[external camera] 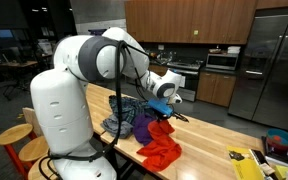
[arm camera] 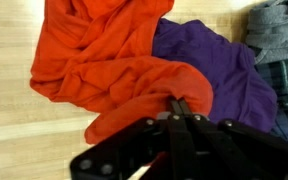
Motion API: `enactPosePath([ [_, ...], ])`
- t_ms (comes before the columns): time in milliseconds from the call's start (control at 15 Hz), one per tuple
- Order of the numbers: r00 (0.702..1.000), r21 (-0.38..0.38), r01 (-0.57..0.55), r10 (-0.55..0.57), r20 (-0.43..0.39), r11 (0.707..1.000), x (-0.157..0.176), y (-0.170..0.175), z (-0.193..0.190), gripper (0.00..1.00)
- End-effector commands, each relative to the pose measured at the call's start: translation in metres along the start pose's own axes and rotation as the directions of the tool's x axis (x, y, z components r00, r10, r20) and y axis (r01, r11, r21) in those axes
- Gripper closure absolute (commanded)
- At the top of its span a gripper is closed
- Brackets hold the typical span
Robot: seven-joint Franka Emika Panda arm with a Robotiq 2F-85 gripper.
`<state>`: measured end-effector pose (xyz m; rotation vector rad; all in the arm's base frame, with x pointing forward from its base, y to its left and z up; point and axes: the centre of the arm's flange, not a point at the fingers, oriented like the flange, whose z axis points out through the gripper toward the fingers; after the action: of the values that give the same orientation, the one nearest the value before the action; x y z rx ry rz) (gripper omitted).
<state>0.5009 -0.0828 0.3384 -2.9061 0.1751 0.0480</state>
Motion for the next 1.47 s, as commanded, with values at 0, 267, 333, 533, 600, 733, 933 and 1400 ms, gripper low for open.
enactPosePath([
  [0,0.999,0.001,-0.008,0.008,-0.031,1.000,-0.032,-0.001,-0.007,1.00],
  [267,0.999,0.010,-0.025,0.025,-0.036,1.000,-0.048,0.000,-0.009,1.00],
  [333,0.999,0.013,-0.035,0.035,-0.040,0.999,-0.051,0.002,-0.010,1.00],
  [533,0.996,0.026,-0.069,0.071,-0.048,0.997,-0.060,0.008,-0.013,1.00],
  [600,0.995,0.031,-0.087,0.088,-0.051,0.996,-0.063,0.010,-0.014,1.00],
  [733,0.990,0.044,-0.123,0.125,-0.059,0.991,-0.070,0.016,-0.016,1.00],
  [933,0.982,0.064,-0.172,0.176,-0.072,0.983,-0.078,0.022,-0.018,1.00],
  [1400,0.966,0.072,-0.224,0.232,-0.118,0.972,-0.097,0.024,-0.029,1.00],
])
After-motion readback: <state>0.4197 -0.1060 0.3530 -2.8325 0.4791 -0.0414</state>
